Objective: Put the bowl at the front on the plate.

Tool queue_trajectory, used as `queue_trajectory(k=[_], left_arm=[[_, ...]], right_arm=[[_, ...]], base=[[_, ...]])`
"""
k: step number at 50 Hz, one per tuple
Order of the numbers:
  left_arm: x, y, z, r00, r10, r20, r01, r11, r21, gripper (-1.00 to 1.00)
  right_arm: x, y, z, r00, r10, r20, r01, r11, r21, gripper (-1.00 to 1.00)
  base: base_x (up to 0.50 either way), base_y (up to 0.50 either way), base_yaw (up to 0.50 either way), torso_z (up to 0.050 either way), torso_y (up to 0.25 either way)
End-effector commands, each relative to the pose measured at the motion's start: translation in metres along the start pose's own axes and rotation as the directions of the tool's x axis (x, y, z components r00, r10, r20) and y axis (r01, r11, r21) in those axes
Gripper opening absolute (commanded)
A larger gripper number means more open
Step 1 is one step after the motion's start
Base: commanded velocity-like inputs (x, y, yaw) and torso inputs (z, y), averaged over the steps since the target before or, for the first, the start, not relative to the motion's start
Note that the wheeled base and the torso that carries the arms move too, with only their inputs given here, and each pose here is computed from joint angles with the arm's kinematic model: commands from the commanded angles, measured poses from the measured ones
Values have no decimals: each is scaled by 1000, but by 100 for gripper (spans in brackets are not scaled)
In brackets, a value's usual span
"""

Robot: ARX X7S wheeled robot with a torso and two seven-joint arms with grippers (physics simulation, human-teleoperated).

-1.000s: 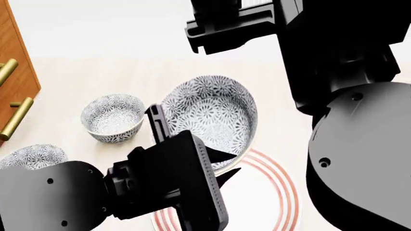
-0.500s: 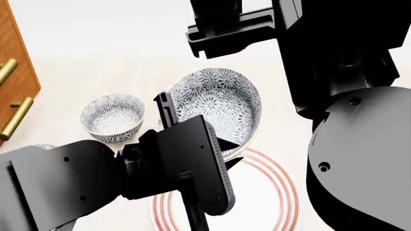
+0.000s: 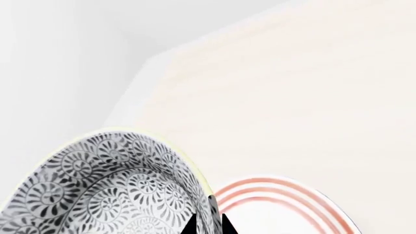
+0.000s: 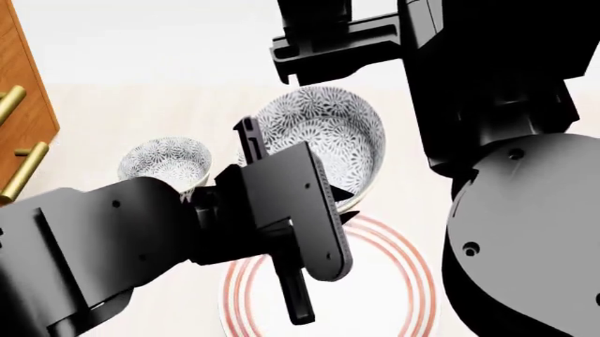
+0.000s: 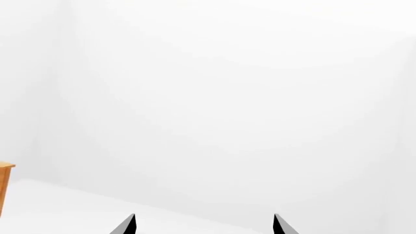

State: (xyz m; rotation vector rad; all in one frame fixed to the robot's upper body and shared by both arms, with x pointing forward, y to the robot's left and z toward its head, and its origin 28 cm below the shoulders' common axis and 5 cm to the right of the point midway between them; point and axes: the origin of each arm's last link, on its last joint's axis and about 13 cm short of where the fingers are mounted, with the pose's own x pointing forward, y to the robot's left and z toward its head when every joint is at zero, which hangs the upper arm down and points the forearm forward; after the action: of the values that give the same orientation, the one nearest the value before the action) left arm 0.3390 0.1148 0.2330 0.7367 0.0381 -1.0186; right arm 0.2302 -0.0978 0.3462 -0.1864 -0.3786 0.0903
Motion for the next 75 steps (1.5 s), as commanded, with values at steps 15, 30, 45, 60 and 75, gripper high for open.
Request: queue_trajectory(k=[15, 30, 45, 60, 75], left_arm=[[16, 3, 3, 1000, 19, -13, -19, 1000, -16, -100], [31, 1, -14, 999, 18, -30, -19, 999, -44, -100], [38, -2, -29, 997, 0, -71, -5, 998, -61, -100], [38, -9, -37, 995, -28, -91, 22, 998, -63, -100], [42, -15, -46, 996, -37, -79, 31, 997, -76, -100]], right_arm=[[-1, 0, -2, 1000, -17, 4, 17, 1000, 6, 100], [0, 1, -5, 1000, -14, -4, 14, 1000, 1, 100], [3, 3, -12, 1000, -6, -16, 6, 1000, 3, 100], [2, 3, -11, 1000, -21, -15, 21, 1000, -11, 100], [5, 4, -12, 1000, -14, -18, 14, 1000, -17, 100]], base=[[0, 0, 0, 0, 1], [0, 0, 0, 0, 1], [0, 0, 0, 1, 0], [0, 0, 0, 0, 1], [0, 0, 0, 0, 1]])
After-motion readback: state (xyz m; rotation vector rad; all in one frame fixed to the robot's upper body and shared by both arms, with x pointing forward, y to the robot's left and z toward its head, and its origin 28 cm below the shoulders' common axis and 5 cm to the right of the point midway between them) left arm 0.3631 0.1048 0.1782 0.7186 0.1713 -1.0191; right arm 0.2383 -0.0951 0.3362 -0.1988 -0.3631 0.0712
